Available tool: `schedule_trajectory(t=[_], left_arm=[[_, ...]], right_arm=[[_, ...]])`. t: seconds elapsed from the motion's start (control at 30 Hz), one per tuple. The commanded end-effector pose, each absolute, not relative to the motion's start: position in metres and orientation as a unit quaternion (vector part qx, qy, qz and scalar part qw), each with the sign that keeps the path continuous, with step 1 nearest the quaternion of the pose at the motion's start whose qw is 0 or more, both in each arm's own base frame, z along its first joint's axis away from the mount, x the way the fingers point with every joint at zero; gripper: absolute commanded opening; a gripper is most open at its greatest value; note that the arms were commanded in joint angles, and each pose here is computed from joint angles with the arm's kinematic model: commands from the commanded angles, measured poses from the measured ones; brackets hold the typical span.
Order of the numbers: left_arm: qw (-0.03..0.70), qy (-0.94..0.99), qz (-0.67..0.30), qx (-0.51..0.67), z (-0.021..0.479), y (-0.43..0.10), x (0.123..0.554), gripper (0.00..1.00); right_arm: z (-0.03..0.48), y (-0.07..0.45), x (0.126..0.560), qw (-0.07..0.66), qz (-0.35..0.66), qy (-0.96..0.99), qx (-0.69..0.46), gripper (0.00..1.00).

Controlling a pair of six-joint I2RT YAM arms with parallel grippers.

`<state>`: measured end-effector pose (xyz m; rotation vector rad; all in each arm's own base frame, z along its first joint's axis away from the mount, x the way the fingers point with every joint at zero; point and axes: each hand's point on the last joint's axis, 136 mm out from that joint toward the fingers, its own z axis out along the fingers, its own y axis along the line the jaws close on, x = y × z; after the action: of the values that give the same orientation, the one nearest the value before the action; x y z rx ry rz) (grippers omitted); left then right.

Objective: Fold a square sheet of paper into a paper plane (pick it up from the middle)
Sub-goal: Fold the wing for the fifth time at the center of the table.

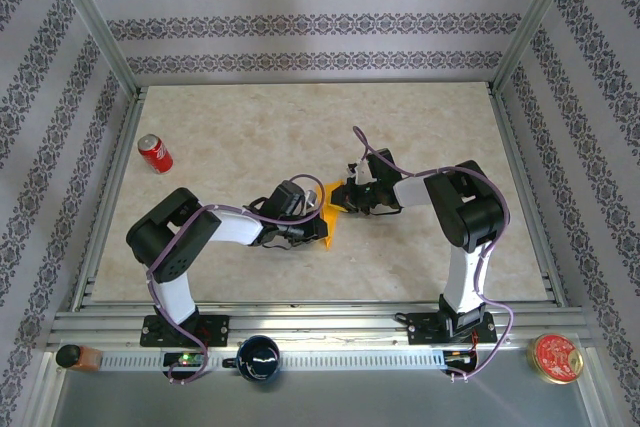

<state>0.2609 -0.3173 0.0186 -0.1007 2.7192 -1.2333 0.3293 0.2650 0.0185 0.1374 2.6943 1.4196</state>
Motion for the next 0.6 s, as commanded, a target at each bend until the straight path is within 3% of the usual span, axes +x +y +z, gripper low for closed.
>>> schedule_trajectory(t=[0.0, 0.27, 0.43, 0.57], left_arm=[[-0.010, 0.920, -0.389, -0.044, -0.008, -0.305, 0.220, 0.00], [-0.020, 0.907, -0.419, -0.040, -0.002, -0.312, 0.215, 0.11], [-0.029, 0.908, -0.417, -0.033, -0.002, -0.311, 0.211, 0.09], [-0.034, 0.912, -0.409, -0.023, -0.003, -0.309, 0.208, 0.00]], right_arm=[[-0.018, 0.253, 0.311, 0.017, 0.406, 0.911, 0.074, 0.12], [-0.020, 0.250, 0.310, 0.016, 0.397, 0.915, 0.075, 0.12], [-0.023, 0.248, 0.309, 0.015, 0.390, 0.918, 0.075, 0.12], [-0.024, 0.247, 0.308, 0.014, 0.387, 0.919, 0.076, 0.09]])
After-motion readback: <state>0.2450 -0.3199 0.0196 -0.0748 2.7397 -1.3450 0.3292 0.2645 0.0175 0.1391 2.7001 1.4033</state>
